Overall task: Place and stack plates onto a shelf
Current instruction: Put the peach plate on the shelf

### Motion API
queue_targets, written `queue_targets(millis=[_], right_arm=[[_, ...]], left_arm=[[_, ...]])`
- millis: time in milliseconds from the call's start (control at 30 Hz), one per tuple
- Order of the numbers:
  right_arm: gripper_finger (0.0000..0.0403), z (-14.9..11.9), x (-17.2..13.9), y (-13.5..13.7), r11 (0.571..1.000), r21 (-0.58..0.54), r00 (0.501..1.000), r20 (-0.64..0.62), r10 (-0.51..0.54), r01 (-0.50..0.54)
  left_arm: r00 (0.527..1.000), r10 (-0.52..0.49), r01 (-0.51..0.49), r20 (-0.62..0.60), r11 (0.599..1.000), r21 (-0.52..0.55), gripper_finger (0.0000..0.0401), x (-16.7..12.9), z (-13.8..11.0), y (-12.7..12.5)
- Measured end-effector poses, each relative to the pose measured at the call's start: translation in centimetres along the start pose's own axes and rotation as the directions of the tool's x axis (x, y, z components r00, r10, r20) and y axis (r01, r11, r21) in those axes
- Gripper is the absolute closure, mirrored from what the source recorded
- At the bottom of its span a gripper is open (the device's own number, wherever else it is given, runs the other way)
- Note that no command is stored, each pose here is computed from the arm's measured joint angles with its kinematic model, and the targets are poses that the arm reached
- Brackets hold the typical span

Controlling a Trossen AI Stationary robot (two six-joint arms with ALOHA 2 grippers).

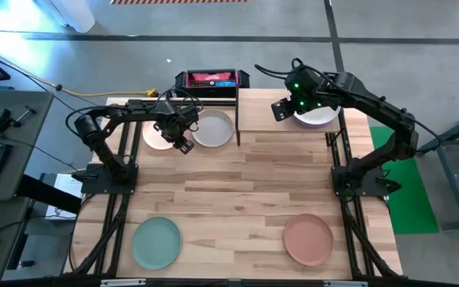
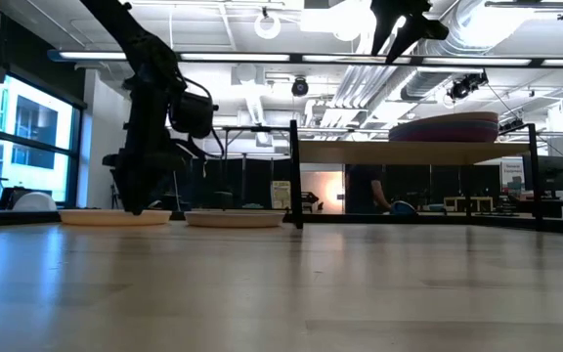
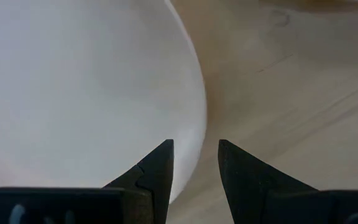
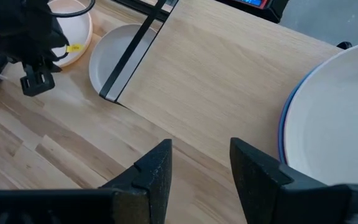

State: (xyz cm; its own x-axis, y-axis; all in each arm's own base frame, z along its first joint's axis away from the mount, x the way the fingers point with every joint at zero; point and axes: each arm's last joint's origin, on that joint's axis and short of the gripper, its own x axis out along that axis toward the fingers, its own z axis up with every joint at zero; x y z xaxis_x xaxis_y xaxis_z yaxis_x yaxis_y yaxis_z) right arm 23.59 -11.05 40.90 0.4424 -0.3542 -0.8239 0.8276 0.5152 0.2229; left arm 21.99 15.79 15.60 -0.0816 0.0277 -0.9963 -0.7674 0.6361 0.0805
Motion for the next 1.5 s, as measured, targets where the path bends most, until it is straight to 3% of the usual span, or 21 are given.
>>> queue_targets(millis=[400,800,933,1167,1500], right_arm=[[0.0260,0.0,0.0,0.0,1.000,0.015,1.000,0.000,0.000,0.000],[0.0260,-0.3,-0.1,0.4,1.000,0.000,1.000,-0.002,0.008,-0.008],[0.0260,-0.4,-0.1,0.6,1.000,-0.008,1.000,0.004,0.002,-0.002],[0.0260,-0.5,-0.1,0.6,1.000,-0.011,1.000,0.005,0.001,-0.001],[0.0260,-0.4,-0.1,0.6,1.000,-0.011,1.000,0.007,-0.001,0.001]], left_arm=[[1.000,-0.012,0.012,0.013,1.000,0.009,0.0284,0.2,0.3,0.1],[0.999,0.040,-0.040,-0.022,0.999,0.008,0.0285,1.4,0.6,0.0],[0.998,0.052,-0.051,-0.019,0.999,0.014,0.0308,1.4,0.6,0.0],[0.998,0.051,-0.050,-0.020,0.998,0.035,0.0392,1.4,0.6,0.0],[0.996,0.050,-0.043,-0.071,0.995,0.095,0.0397,0.5,-0.4,-0.1]])
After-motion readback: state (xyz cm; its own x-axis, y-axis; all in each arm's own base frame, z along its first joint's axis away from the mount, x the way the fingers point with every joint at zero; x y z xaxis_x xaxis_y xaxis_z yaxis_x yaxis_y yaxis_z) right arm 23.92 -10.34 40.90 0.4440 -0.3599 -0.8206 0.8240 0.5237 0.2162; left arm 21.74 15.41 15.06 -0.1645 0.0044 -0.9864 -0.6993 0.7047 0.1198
